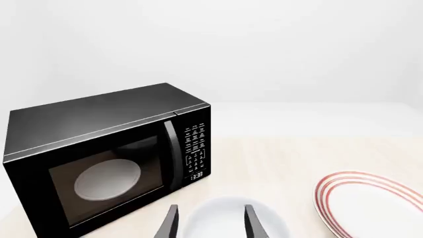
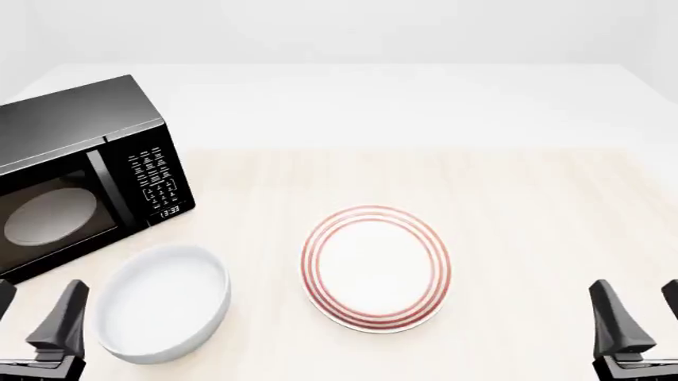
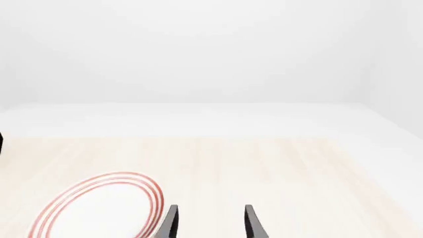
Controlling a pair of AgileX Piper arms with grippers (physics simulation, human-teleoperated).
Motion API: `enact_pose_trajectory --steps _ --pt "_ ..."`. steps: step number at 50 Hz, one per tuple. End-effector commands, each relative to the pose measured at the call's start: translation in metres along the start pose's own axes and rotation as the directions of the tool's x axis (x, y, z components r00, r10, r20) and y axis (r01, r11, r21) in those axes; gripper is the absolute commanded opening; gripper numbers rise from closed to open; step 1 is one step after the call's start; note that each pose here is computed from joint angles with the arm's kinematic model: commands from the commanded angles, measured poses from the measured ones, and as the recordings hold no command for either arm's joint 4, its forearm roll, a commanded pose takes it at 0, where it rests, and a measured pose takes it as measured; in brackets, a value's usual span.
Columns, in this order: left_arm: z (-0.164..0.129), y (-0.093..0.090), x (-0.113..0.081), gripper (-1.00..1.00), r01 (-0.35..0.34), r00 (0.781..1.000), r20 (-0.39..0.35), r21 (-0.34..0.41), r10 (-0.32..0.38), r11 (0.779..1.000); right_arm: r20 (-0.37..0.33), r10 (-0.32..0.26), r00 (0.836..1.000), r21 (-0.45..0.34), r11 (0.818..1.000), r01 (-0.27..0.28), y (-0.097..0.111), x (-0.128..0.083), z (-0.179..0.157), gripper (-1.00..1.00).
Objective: Put the white bowl to the right of the plate.
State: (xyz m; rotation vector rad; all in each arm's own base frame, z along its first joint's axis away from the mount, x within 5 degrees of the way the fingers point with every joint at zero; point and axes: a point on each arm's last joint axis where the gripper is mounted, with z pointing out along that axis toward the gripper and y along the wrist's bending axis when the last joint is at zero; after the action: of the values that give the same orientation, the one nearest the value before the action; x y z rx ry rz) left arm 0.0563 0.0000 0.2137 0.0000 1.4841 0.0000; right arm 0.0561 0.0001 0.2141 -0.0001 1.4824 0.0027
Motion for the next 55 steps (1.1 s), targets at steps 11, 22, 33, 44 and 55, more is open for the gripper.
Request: enact_pose_trajectory --steps 11,22,33,44,55 --pt "0.000 0.000 -0.001 1.00 0.000 1.000 -0.001 0.000 0.000 1.000 -0.020 -0.014 1.000 -0.019 1.000 0.014 0.001 -0.006 0.004 1.00" --pt "0.000 0.000 -0.001 1.00 0.000 1.000 -0.001 0.000 0.000 1.000 -0.098 -0.047 0.994 -0.116 0.993 0.035 0.011 -0.039 0.041 1.00" --pt "0.000 0.000 -0.001 1.00 0.000 1.000 -0.001 0.000 0.000 1.000 -0.111 -0.096 0.989 -0.221 0.973 0.070 0.029 -0.073 0.082 1.00" --pt "0.000 0.000 -0.001 1.00 0.000 1.000 -0.001 0.000 0.000 1.000 -0.143 -0.142 0.979 -0.317 0.944 0.091 0.055 -0.087 0.126 1.00" --pt "0.000 0.000 -0.001 1.00 0.000 1.000 -0.001 0.000 0.000 1.000 -0.158 -0.179 0.971 -0.410 0.907 0.100 0.090 -0.101 0.169 1.00"
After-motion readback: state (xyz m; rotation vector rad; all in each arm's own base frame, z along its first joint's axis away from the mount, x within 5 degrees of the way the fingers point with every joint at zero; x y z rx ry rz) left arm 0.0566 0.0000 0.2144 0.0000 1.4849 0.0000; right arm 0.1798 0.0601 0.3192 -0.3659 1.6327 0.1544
